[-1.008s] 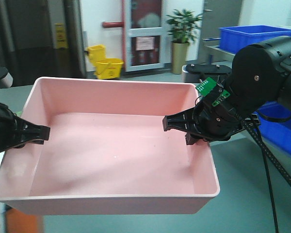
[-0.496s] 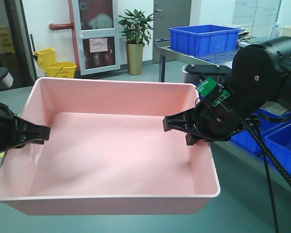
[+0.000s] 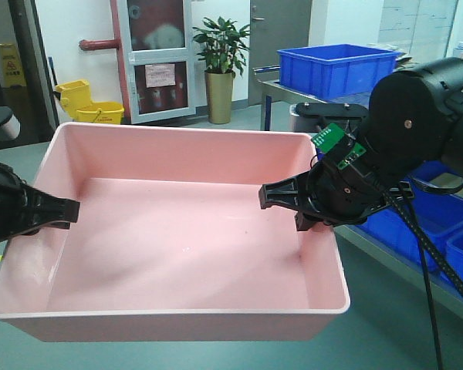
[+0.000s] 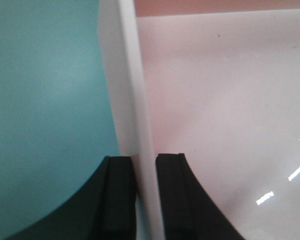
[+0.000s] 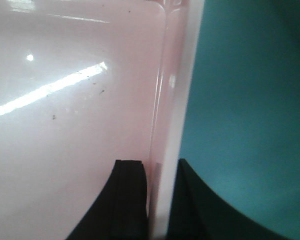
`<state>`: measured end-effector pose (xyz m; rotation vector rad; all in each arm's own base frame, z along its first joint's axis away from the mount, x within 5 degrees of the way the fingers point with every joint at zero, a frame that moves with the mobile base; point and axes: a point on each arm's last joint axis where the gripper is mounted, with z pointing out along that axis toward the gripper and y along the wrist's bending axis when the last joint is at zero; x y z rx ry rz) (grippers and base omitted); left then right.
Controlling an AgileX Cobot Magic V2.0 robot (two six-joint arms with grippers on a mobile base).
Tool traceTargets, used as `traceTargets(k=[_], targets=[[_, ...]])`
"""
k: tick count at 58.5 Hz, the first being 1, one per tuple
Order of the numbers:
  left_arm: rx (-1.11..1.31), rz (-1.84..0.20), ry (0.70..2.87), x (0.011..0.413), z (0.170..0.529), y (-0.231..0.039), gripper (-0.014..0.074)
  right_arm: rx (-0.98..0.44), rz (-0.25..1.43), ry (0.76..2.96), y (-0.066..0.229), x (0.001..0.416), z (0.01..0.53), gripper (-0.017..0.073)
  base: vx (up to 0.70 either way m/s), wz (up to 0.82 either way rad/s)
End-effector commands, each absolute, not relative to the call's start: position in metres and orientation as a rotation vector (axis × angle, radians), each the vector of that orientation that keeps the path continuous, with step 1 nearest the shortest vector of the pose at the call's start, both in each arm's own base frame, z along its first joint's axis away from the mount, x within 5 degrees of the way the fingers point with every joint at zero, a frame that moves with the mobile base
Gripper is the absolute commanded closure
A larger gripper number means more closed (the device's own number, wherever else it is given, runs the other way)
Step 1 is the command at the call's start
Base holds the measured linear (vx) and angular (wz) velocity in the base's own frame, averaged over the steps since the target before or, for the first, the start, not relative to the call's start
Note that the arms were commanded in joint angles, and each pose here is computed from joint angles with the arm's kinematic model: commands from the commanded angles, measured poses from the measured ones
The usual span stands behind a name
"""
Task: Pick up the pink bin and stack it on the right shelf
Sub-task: 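Hold the pink bin raised while the base drives to the table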
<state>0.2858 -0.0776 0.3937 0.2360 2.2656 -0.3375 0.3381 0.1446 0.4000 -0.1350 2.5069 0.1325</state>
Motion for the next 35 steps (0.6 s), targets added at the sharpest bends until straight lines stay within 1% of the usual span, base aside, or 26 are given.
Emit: traceTargets(k=[1, 20, 35], targets=[[0.228, -0.409, 2.105, 0.2741, 0.4258, -0.0816, 0.0595, -0.143, 0.145, 2.347, 0.1363, 0.3325, 0.431, 0.0571, 0.34, 0.11], [0.228, -0.409, 2.105, 0.2741, 0.4258, -0.0816, 0.0595, -0.143, 0.145, 2.347, 0.1363, 0.3325, 0.431, 0.0571, 0.37, 0.08], [0.228, -0.409, 2.105, 0.2741, 0.4258, -0.0816, 0.0595, -0.143, 0.145, 2.347, 0.1363, 0.3325, 0.431, 0.0571, 0.41, -0.05]])
